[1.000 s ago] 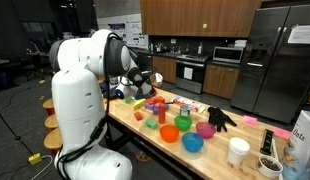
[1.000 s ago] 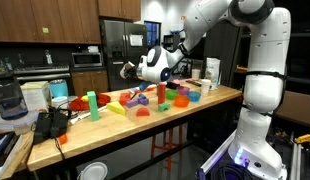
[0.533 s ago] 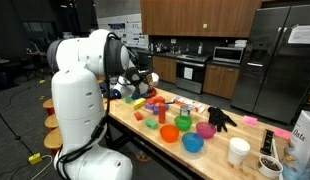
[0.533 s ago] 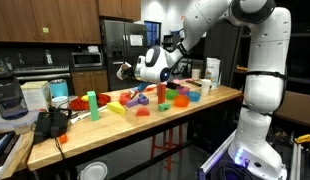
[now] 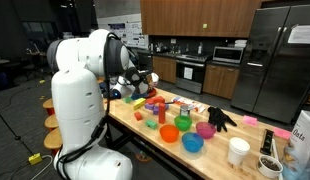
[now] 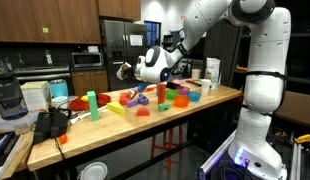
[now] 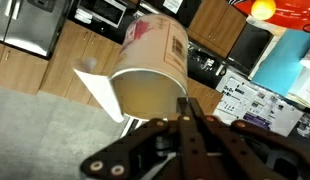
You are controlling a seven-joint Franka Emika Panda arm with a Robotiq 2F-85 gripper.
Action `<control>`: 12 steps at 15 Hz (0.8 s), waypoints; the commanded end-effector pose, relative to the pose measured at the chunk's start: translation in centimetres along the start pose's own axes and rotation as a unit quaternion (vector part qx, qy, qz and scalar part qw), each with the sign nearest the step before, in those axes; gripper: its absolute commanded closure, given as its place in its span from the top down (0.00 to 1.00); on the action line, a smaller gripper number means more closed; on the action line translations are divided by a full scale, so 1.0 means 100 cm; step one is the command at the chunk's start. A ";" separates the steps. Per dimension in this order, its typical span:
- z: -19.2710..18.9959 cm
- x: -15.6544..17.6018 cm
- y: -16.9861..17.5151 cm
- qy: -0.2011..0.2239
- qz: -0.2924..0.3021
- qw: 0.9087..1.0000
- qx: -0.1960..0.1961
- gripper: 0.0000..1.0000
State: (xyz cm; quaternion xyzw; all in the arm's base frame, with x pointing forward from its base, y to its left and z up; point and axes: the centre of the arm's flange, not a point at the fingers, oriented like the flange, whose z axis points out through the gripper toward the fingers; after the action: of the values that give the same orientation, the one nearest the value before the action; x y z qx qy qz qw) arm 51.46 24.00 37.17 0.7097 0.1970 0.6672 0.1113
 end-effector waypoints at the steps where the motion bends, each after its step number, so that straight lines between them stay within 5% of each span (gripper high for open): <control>1: 0.000 0.000 0.000 0.000 0.000 1.000 0.000 0.01; 7: 0.006 -0.001 -0.010 0.058 0.050 0.996 -0.037 0.01; 12: 0.004 -0.002 -0.013 0.019 0.059 0.997 -0.045 0.01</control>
State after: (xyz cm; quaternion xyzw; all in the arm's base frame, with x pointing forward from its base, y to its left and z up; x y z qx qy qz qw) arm 51.96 25.57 36.37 0.6893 0.1367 0.7047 0.0979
